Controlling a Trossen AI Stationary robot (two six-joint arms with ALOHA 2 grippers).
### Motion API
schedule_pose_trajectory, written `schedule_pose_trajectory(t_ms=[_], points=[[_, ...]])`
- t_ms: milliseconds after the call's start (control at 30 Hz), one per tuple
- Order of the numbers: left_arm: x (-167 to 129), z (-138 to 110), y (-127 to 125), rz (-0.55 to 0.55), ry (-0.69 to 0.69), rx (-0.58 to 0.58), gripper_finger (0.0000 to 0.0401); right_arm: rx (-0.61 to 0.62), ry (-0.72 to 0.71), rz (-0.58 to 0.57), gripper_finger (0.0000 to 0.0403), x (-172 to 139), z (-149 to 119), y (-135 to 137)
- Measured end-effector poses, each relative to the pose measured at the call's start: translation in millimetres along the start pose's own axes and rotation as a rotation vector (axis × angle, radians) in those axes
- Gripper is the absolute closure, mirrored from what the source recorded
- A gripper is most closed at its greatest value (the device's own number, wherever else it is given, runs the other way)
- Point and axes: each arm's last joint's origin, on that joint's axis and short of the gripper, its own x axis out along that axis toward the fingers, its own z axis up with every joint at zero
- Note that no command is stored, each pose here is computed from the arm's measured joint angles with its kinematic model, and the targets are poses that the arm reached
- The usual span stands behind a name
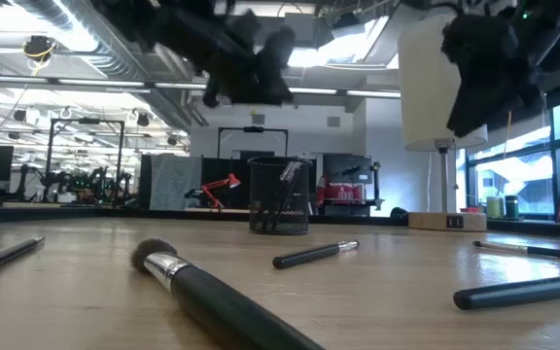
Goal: Sort items
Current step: Put the eyeshadow brush into the organizer
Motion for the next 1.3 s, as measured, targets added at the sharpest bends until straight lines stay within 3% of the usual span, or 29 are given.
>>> schedule_pose_trajectory(t_ms=[133,333,433,867,1300], points=[[-23,12,0,-0.027,0.039,0.065,0.0297,-0.005,0.129,-0.039,0.0287,18,-9,8],[-47,-9,-6,0.058,0.155,0.167,0.0306,0.037,0.523,-0.224,0.0287,33,-36,2],[-53,-19,-10,0.111,0.159,0.201,0.0309,0.063,0.629,-0.314,0.0287,33,-48,2],[-70,-29,-19,0.08,0.192,0.314,0.0313,0.091,0.702,-0.239,0.0287,45,-82,32],[-80,-17,-18,0.051,0.163,0.317,0.0314,0.038,0.772,-0.333,0.0302,68,-104,40]])
